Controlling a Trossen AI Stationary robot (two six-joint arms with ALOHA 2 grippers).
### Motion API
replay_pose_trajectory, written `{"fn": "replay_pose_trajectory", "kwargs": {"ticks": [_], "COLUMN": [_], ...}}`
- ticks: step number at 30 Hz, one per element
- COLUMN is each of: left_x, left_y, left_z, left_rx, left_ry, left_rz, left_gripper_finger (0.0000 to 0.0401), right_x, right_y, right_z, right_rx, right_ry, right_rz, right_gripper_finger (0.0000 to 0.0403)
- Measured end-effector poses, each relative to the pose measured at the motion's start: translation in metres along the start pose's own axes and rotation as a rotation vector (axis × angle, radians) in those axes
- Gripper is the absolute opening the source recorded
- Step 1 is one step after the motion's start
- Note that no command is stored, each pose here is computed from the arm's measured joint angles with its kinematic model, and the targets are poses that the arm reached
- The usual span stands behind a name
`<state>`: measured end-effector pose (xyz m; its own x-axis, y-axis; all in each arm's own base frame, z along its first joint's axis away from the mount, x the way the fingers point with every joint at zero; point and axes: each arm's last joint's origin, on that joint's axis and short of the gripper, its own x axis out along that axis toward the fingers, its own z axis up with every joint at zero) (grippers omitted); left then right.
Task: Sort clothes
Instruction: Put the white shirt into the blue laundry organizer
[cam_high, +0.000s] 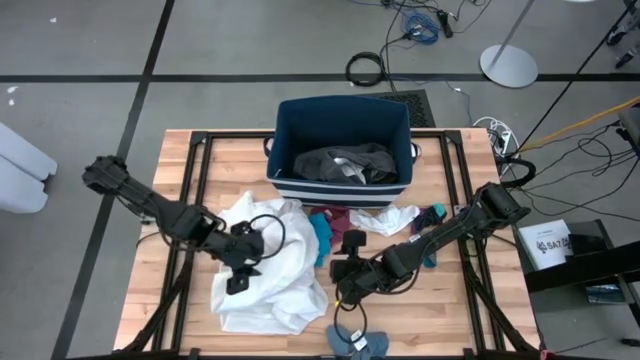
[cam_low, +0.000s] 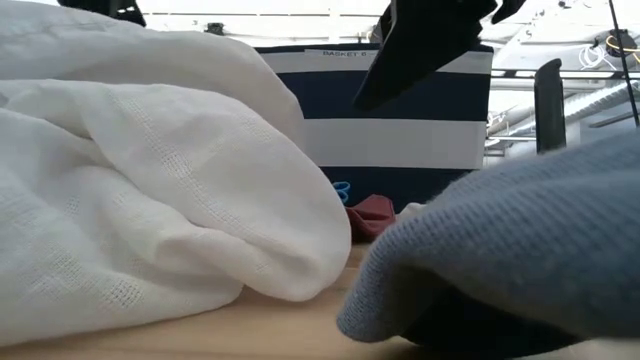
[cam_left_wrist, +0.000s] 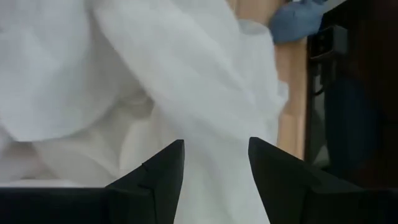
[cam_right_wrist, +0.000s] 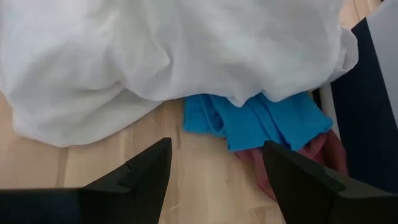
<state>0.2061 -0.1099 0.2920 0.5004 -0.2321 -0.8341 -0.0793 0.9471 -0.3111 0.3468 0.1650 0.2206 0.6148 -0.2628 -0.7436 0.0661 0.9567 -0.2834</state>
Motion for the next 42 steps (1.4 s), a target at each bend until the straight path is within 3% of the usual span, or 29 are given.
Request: {"fn": "replay_pose_trajectory", "kwargs": {"ticks": [5,15,27,30,35,42], "left_x": [0.002,0.017,0.052,0.058,0.053,-0.003], "left_y": [0.011,0.026,0.028,0.026,0.019,-0.007], "left_z": [0.009,0.026,0.029,0.027,0.024,0.038], "left_rx": [-0.084,-0.23,-0.167,-0.125,-0.094,-0.005], "left_ry": [-0.065,-0.039,0.099,0.12,0.125,-0.027], "left_rz": [0.081,0.046,0.053,0.055,0.04,-0.048], "left_gripper_finger": [0.0189,0.0189,0.0187,0.0156,0.0022,0.0006], "right_x": [0.0,0.0,0.0,0.0,0.0,-0.002], "right_y": [0.0,-0.001,-0.001,-0.001,-0.002,-0.005], "right_z": [0.0,-0.003,-0.003,-0.003,-0.007,-0.016], "right_rx": [-0.001,-0.015,-0.007,-0.007,-0.008,-0.018], "right_ry": [0.001,0.028,0.03,0.031,0.063,0.14], "right_rz": [0.002,-0.007,-0.003,0.0,-0.01,-0.056], "right_gripper_finger": [0.024,0.024,0.024,0.024,0.024,0.024]}}
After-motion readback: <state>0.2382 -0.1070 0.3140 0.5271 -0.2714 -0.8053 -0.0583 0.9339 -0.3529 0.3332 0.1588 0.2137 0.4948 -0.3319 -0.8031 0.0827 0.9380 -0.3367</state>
